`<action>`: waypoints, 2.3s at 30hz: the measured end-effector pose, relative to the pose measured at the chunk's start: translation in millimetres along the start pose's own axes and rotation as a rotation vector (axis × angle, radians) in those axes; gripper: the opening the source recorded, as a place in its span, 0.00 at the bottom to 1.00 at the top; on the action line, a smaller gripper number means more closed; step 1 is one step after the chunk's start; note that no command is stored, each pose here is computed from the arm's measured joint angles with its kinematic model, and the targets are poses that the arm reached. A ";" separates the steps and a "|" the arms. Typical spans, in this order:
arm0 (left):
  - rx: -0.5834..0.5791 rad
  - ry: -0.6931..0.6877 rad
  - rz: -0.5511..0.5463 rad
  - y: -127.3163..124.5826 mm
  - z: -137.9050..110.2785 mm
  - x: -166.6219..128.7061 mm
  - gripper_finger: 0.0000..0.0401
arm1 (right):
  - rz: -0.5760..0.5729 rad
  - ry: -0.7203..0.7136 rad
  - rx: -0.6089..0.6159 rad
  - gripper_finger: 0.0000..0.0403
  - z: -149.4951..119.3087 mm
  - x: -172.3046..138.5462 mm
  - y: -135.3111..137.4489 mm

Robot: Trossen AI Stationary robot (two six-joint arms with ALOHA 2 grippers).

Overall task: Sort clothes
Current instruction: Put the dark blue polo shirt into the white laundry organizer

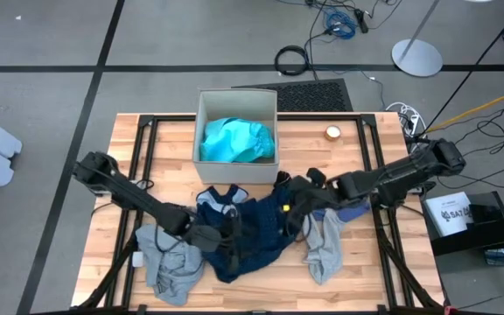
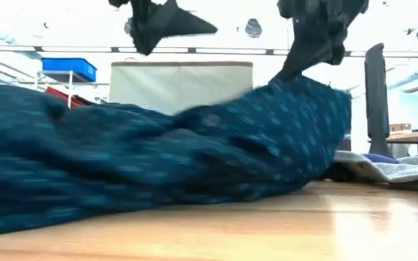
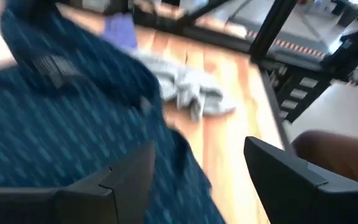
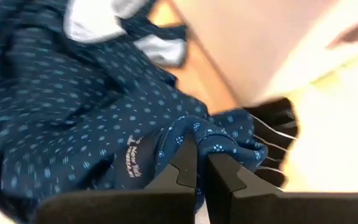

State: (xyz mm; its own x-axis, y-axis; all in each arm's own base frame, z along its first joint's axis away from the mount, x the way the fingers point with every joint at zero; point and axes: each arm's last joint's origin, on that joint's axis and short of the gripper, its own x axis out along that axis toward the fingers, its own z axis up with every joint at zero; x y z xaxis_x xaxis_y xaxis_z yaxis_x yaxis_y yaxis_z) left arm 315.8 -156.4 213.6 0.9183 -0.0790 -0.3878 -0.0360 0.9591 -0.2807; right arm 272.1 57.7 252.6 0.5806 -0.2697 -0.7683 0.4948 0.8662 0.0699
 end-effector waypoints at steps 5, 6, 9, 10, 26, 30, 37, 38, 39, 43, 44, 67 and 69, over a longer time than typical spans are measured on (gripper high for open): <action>-0.022 0.051 0.024 2.2 -18.7 14.9 0.64 | -0.041 0.012 0.029 0.01 6.2 6.2 -11.6; -0.020 0.053 0.023 1.6 -20.5 15.9 0.64 | -0.041 0.011 0.026 0.01 6.9 6.5 -12.3; 0.028 0.060 0.013 -0.7 -25.9 18.9 0.64 | -0.043 0.006 -0.017 0.06 8.2 7.1 -13.2; 0.069 0.065 0.006 -1.8 -28.1 19.9 0.64 | -0.045 0.007 -0.020 0.07 8.5 7.4 -13.8; 0.254 0.198 0.105 9.4 -33.8 74.1 0.64 | 0.034 0.071 0.028 0.40 9.1 9.1 -15.1; 0.201 0.279 0.177 19.6 -35.6 82.2 0.64 | 0.106 0.130 0.032 0.43 7.1 8.3 -13.4; 0.197 0.385 0.209 17.5 -20.9 81.5 0.25 | 0.136 0.231 0.049 0.42 -0.9 -4.8 -17.9; 0.204 0.388 0.200 14.8 -15.3 81.3 0.15 | 0.133 0.236 0.051 0.42 -2.0 -7.7 -18.6; 0.215 0.393 0.188 12.2 -8.9 79.4 0.08 | 0.134 0.236 0.052 0.42 -2.8 -10.7 -18.9; 0.282 0.418 0.180 3.1 18.5 68.7 0.04 | 0.139 0.200 0.061 0.42 -4.9 -23.9 -17.7; 0.300 0.426 0.181 0.7 27.2 64.0 0.04 | 0.135 0.182 0.058 0.42 -5.5 -27.7 -17.4; 0.316 0.238 0.333 -0.3 203.5 -88.2 0.03 | 0.171 -0.067 -0.257 0.42 -51.1 -84.7 26.0; 0.295 0.295 0.363 7.2 200.0 -88.6 0.03 | 0.191 -0.055 -0.293 0.42 -59.3 -86.1 33.4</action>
State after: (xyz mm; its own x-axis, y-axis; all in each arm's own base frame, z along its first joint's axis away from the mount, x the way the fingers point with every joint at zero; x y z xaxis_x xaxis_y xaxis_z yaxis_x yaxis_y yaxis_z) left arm 313.0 -88.2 421.6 0.7163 0.2391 -0.6555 -0.1792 0.9710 0.1583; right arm 200.3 134.8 283.3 0.6828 -0.1064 -0.7228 0.1720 0.9849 0.0176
